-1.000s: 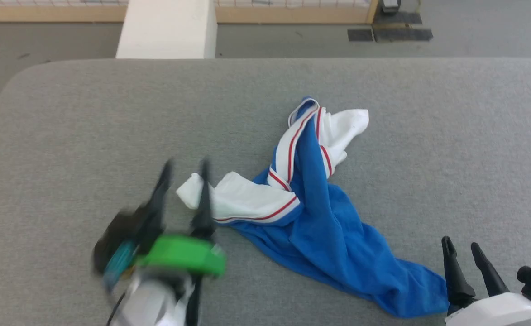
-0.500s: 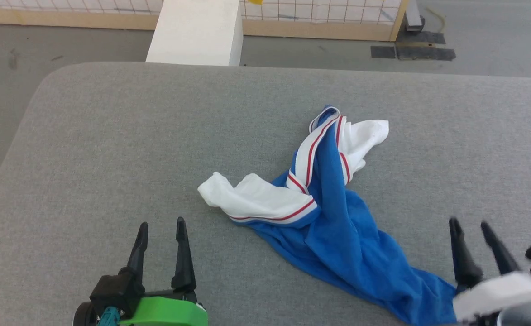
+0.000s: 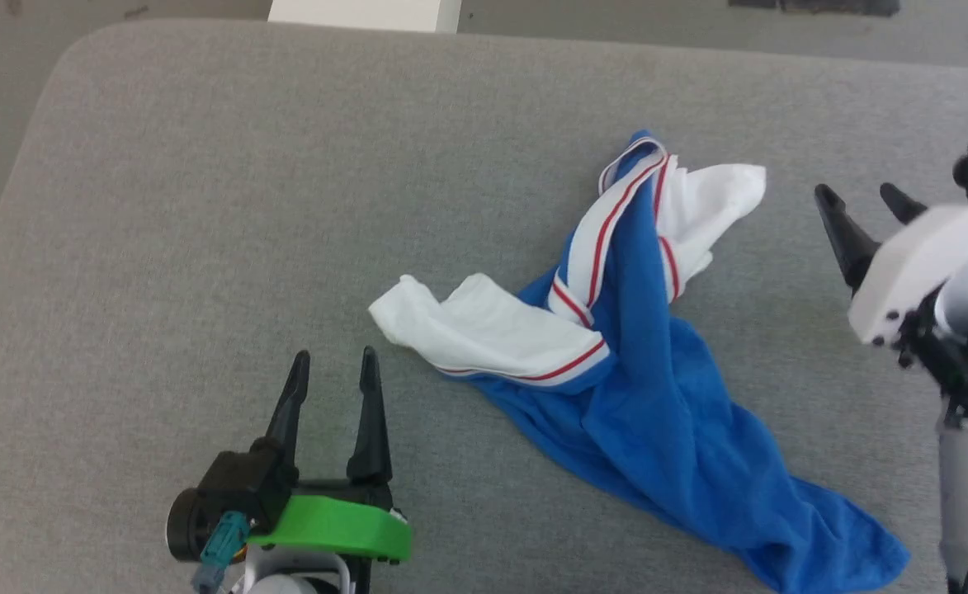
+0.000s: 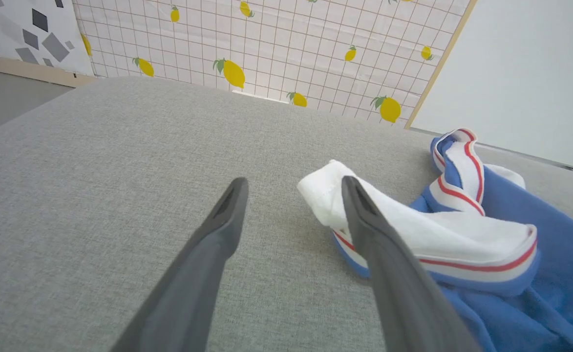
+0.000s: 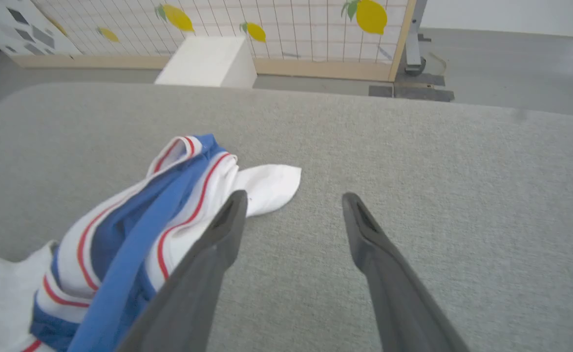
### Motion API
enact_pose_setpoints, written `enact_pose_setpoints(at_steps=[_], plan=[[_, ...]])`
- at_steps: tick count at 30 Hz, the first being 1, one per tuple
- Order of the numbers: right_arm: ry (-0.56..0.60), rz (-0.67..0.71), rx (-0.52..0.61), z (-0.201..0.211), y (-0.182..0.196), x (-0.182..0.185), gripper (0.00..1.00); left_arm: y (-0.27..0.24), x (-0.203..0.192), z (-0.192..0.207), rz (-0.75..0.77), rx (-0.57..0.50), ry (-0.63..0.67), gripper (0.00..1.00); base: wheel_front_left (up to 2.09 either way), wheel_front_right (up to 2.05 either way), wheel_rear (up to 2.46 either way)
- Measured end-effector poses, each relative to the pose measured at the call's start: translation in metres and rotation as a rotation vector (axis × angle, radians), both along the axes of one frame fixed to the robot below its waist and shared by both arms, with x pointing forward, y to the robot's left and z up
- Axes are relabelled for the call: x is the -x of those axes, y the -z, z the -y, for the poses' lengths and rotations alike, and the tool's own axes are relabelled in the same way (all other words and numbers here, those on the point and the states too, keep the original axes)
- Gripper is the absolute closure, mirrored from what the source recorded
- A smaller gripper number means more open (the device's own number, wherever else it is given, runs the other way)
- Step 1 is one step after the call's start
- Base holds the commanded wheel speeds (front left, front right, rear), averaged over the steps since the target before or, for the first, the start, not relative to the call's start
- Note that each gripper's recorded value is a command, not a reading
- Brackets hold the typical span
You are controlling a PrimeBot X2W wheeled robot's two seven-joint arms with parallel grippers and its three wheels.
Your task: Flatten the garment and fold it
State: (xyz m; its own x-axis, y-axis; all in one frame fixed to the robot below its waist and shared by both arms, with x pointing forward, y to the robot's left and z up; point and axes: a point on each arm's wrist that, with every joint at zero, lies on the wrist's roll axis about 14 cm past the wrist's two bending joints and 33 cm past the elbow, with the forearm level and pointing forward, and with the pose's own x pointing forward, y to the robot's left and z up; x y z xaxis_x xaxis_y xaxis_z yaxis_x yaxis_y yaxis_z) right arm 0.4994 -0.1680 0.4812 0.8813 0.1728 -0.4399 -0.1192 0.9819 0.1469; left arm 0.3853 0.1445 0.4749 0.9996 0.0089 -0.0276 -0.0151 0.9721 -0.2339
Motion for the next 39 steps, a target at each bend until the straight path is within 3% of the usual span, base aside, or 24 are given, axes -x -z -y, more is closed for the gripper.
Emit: enact_pose_setpoints(at_steps=[5, 12, 18, 19, 20, 21, 27, 32, 34, 35, 39], plan=[[-0.045, -0.16, 0.065, -0.005, 0.032, -0.024, 0.0, 0.009, -0.008, -0.001, -0.02, -0.001, -0.001, 0.0, 0.0, 0.0, 0.0], [-0.097, -0.386, 0.053, -0.032, 0.086, -0.032, 0.0, 0.018, -0.007, -0.008, -0.054, 0.006, -0.032, 0.0, 0.0, 0.0, 0.0], [-0.126, -0.45, 0.053, -0.054, 0.111, -0.041, 0.0, 0.025, 0.0, -0.019, -0.089, 0.014, -0.081, 0.0, 0.0, 0.0, 0.0], [-0.131, -0.453, 0.054, -0.058, 0.113, -0.044, 0.55, 0.026, 0.002, -0.021, -0.094, 0.012, -0.091, 0.0, 0.0, 0.0, 0.0], [-0.136, -0.453, 0.057, -0.061, 0.114, -0.046, 0.68, 0.027, 0.003, -0.024, -0.1, 0.009, -0.1, 0.0, 0.0, 0.0, 0.0], [-0.141, -0.451, 0.064, -0.063, 0.114, -0.048, 1.0, 0.028, 0.004, -0.025, -0.104, 0.006, -0.106, 0.0, 0.0, 0.0, 0.0], [-0.157, -0.378, 0.055, -0.067, 0.105, -0.053, 1.0, 0.029, 0.008, -0.033, -0.112, -0.004, -0.13, 0.0, 0.0, 0.0, 0.0], [-0.073, -0.288, 0.006, -0.03, 0.072, -0.049, 1.0, 0.022, 0.012, -0.036, -0.091, -0.001, -0.138, 0.0, 0.0, 0.0, 0.0], [0.0, -0.24, 0.02, 0.004, 0.053, -0.047, 1.0, 0.021, 0.015, -0.035, -0.088, 0.004, -0.134, 0.0, 0.0, 0.0, 0.0], [0.156, -0.178, 0.065, 0.074, 0.022, -0.033, 1.0, 0.016, 0.017, -0.03, -0.071, 0.015, -0.117, 0.0, 0.0, 0.0, 0.0], [0.372, -0.161, 0.145, 0.165, 0.0, 0.009, 1.0, 0.008, 0.014, -0.023, -0.04, 0.024, -0.09, 0.0, 0.0, 0.0, 0.0]])
